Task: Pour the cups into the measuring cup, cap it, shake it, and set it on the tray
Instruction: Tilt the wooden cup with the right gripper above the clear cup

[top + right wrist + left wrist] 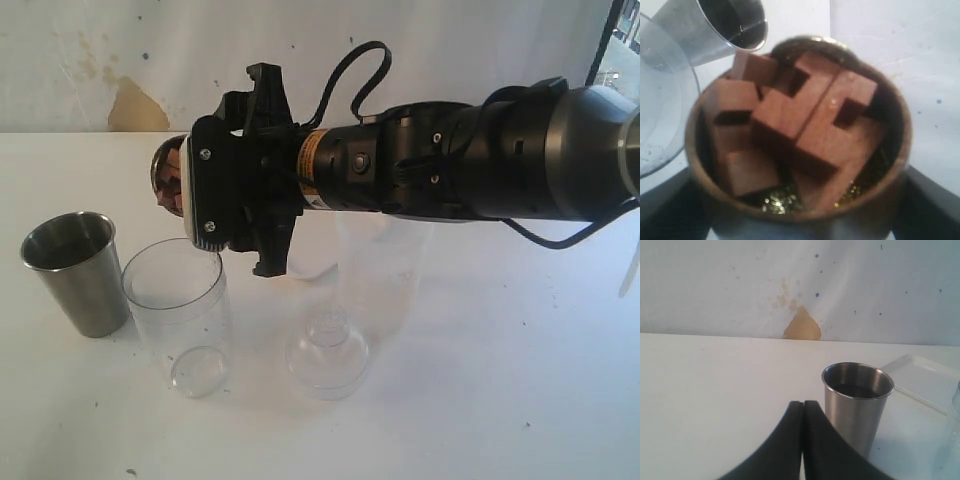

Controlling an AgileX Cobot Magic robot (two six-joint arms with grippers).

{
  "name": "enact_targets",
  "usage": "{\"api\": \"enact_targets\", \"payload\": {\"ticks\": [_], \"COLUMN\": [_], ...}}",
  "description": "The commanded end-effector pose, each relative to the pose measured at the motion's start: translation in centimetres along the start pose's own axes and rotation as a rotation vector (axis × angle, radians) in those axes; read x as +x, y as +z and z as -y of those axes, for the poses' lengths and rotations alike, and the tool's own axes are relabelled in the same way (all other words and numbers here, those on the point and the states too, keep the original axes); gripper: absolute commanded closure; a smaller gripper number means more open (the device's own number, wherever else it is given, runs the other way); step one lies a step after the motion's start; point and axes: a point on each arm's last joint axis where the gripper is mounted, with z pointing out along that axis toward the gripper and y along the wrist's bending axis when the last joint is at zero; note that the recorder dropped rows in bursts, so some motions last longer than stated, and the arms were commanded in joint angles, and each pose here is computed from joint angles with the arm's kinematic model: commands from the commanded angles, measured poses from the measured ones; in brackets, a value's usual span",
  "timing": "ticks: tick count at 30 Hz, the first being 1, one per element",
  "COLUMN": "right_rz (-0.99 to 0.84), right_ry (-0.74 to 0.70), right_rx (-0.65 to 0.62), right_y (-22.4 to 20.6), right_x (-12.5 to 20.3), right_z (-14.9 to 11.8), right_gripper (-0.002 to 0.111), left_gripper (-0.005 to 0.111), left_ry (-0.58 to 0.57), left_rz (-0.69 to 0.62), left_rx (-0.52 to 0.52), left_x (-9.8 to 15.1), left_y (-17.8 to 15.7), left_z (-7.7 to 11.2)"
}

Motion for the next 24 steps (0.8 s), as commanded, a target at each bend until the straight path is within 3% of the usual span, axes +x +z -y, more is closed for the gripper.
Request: {"api": "enact_targets", "payload": {"ticks": [1,10,24], "right_rz": [0.008,0.003,-0.011], "right_ry": [0.002,-0.006,-0.177], "right_rx": [-0.001,0.024,0.02], "right_y": [0.5,1.0,1.0], "right_x": [0.0,-0.2,-0.5], "right_z": [-0.1,0.9,0.9], "right_gripper": [0.108,0.108,0.108], "left_gripper": [0.106,0.106,0.106], "left_ry": [-0.007,-0.007,-0.007], "left_rz": [0.009,0.009,0.009], "left_rx": [-0.001,-0.001,-0.001], "left_x": [0.0,0.0,0.0], "left_y": [0.0,0.0,0.0], "left_z": [0.0,0.0,0.0]}}
